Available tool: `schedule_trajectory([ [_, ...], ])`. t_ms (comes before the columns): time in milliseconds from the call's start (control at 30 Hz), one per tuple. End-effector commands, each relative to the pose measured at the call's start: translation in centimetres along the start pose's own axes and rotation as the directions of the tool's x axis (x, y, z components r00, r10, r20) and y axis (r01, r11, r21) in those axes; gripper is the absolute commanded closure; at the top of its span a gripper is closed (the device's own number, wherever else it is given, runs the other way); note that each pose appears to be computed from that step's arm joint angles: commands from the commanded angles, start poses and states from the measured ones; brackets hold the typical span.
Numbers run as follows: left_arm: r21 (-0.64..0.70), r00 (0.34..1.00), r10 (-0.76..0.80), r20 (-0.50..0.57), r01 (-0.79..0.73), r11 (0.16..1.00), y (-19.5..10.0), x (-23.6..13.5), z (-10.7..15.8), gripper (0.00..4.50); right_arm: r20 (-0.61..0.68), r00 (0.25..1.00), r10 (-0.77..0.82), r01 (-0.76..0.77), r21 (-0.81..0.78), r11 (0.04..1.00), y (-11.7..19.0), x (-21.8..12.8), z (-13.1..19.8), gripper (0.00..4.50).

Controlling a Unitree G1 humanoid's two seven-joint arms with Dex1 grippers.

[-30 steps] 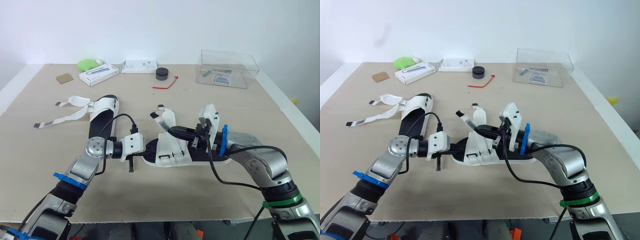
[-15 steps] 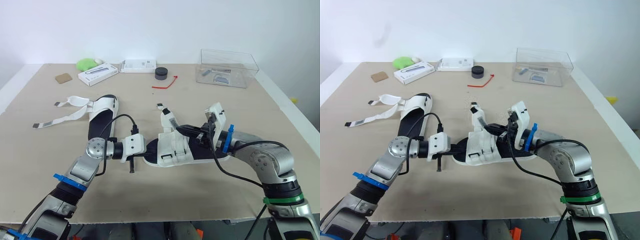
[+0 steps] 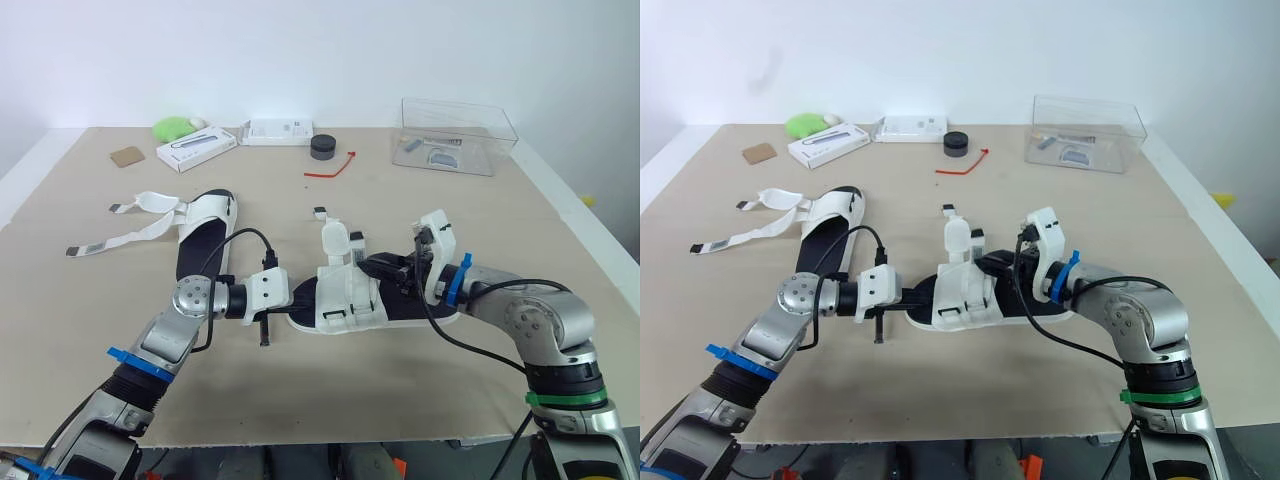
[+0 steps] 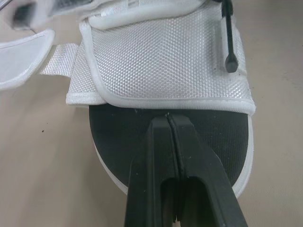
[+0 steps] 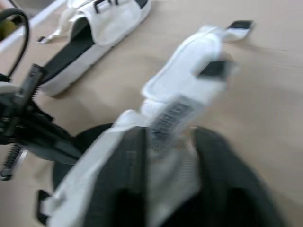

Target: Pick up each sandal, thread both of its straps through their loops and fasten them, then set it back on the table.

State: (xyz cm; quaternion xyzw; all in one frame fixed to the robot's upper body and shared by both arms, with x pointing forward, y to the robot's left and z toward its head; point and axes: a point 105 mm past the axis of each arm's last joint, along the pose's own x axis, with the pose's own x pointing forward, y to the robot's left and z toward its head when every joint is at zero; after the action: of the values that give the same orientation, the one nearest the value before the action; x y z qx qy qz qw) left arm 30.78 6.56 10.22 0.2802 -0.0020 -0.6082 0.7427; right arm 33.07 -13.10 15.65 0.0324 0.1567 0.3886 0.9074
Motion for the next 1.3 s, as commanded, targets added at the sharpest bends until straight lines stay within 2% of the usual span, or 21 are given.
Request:
schedule_trajectory([
  [33, -0.060, 0.994, -0.067, -0.083, 0.062, 0.996, -1.8, 0.4, -2.4, 4.50, 0.061, 0.997, 0.040, -0.030, -0.166, 0.986, 0.8, -0.8, 3.0, 1.40],
  [100, -0.060, 0.994, -0.068, -0.084, 0.063, 0.996, -1.8, 0.3, -2.4, 4.50, 0.082, 0.994, 0.068, -0.046, -0.246, 0.968, 1.2, -0.8, 4.3, 0.54],
  [233, -0.055, 0.995, -0.062, -0.083, 0.057, 0.997, -1.4, 0.4, -2.4, 4.50, 0.126, 0.974, 0.187, -0.132, -0.354, 0.926, 3.5, 0.4, 6.8, 0.54],
  [333, -0.053, 0.995, -0.058, -0.081, 0.054, 0.997, -1.3, 0.5, -2.3, 4.50, 0.115, 0.967, 0.227, -0.176, -0.341, 0.924, 4.2, 1.4, 6.7, 1.32],
  [433, -0.050, 0.995, -0.056, -0.080, 0.052, 0.997, -1.3, 0.5, -2.2, 4.50, 0.043, 0.978, 0.206, -0.182, -0.313, 0.932, 3.4, 2.7, 5.3, 2.61],
  [533, -0.049, 0.995, -0.053, -0.083, 0.049, 0.998, -1.5, 0.3, -2.3, 4.50, -0.054, 0.993, 0.107, -0.118, -0.294, 0.948, 1.1, 3.2, 3.9, 4.15],
  [567, -0.049, 0.995, -0.052, -0.084, 0.048, 0.998, -1.5, 0.2, -2.3, 4.50, -0.082, 0.994, 0.078, -0.100, -0.299, 0.949, 0.5, 3.2, 3.6, 4.45],
  [867, -0.056, 0.995, -0.043, -0.090, 0.039, 0.998, -1.7, 0.1, -2.4, 4.50, -0.266, 0.963, 0.051, -0.118, -0.246, 0.962, -0.5, 2.7, 1.1, 4.45],
  [1100, -0.055, 0.995, -0.045, -0.091, 0.040, 0.998, -1.7, 0.1, -2.4, 4.50, -0.307, 0.945, 0.112, -0.183, -0.212, 0.960, 0.7, 2.7, 0.2, 4.45],
  [1233, -0.055, 0.995, -0.044, -0.090, 0.039, 0.998, -1.6, 0.2, -2.4, 4.50, -0.256, 0.965, 0.065, -0.127, -0.235, 0.964, -0.6, 3.1, 1.9, 4.45],
  [1300, -0.054, 0.995, -0.045, -0.089, 0.040, 0.998, -1.6, 0.3, -2.4, 4.50, -0.221, 0.974, 0.057, -0.107, -0.222, 0.969, -1.2, 3.2, 3.0, 3.94],
])
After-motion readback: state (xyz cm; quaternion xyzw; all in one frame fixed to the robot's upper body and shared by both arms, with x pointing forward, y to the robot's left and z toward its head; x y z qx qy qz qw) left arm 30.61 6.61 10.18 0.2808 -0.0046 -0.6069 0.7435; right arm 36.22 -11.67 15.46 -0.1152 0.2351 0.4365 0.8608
